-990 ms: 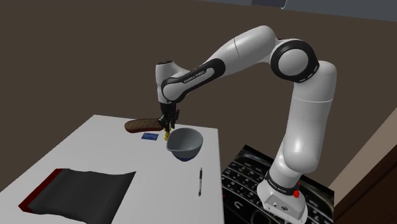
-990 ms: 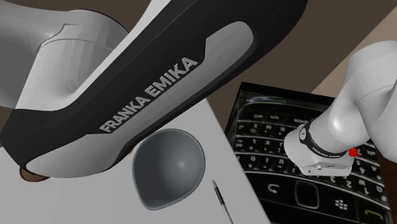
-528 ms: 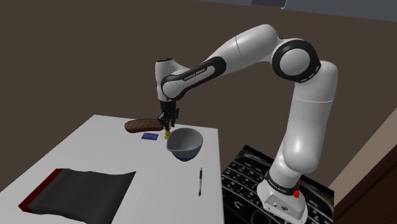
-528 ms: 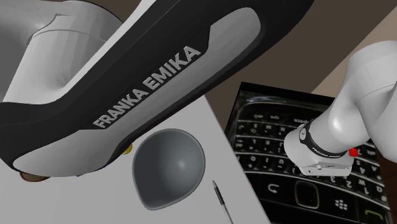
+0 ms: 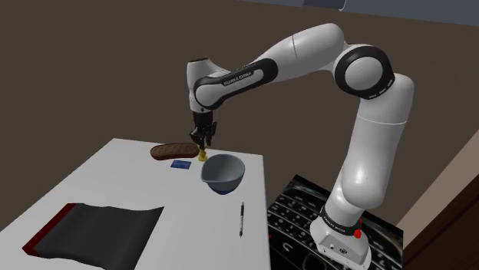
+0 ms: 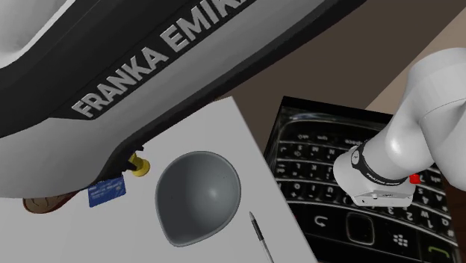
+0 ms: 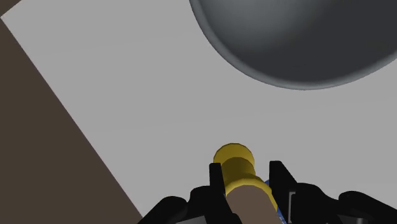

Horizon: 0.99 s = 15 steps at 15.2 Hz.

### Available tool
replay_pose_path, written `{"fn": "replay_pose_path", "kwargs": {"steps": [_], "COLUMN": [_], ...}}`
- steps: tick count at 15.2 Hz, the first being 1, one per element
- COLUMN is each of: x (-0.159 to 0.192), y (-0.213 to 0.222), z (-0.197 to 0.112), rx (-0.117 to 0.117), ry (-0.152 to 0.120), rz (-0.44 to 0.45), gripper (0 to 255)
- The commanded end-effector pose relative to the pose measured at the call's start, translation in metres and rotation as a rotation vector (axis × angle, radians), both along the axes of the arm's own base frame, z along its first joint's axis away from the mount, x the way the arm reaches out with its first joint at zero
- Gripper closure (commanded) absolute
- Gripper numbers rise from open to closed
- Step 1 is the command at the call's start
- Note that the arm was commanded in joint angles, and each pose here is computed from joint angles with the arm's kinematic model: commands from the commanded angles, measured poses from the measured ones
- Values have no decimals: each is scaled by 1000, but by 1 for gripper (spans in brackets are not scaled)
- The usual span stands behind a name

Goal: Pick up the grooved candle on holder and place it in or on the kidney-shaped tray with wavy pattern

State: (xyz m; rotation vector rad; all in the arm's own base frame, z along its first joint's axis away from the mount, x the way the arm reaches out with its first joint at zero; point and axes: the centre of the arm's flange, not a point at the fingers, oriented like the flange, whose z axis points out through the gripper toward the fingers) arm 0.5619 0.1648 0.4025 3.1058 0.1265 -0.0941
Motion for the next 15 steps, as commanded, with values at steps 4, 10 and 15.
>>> {"fn": "replay_pose_path", "kwargs": {"steps": [4,10,15], "x": [0,0,25], "y": [0,0,6], "z": [28,59,76], "rx": [0,0,0], "ry": [0,0,0], "rz": [0,0,0], "gripper": [255,255,255]}}
